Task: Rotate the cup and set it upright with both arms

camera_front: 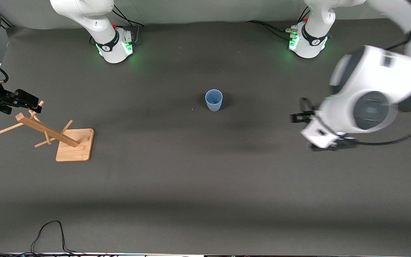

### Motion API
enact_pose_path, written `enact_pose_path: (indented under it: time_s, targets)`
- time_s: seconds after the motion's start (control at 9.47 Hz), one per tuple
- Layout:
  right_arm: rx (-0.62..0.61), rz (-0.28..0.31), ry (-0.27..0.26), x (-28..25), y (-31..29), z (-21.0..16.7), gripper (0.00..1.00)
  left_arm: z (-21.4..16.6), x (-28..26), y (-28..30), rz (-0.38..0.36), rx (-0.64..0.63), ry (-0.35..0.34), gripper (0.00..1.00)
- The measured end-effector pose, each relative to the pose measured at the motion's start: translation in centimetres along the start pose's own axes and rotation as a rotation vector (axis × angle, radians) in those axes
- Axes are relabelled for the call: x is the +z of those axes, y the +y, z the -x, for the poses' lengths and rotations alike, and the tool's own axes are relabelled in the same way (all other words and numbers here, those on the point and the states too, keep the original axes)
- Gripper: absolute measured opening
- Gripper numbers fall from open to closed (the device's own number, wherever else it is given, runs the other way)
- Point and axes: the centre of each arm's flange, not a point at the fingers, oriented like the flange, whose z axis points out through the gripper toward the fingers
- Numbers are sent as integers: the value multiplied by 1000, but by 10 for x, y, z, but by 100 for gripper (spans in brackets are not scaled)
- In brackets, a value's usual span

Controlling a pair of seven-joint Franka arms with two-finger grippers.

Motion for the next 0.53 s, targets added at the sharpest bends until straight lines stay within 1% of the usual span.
enact_pose_path:
  time_s: [0.11,0.21,0.32,0.42,0.53]
  targets:
    - [0,0,0,0,0,0,100,0,-6,-57,21,28,18,100]
    - [0,0,0,0,0,0,100,10,-18,-102,32,60,74,100]
    - [0,0,0,0,0,0,100,28,-33,-130,25,87,145,100]
    - [1,0,0,0,0,0,100,51,-45,-141,10,96,207,100]
    - [1,0,0,0,0,0,100,75,-53,-137,11,97,250,100]
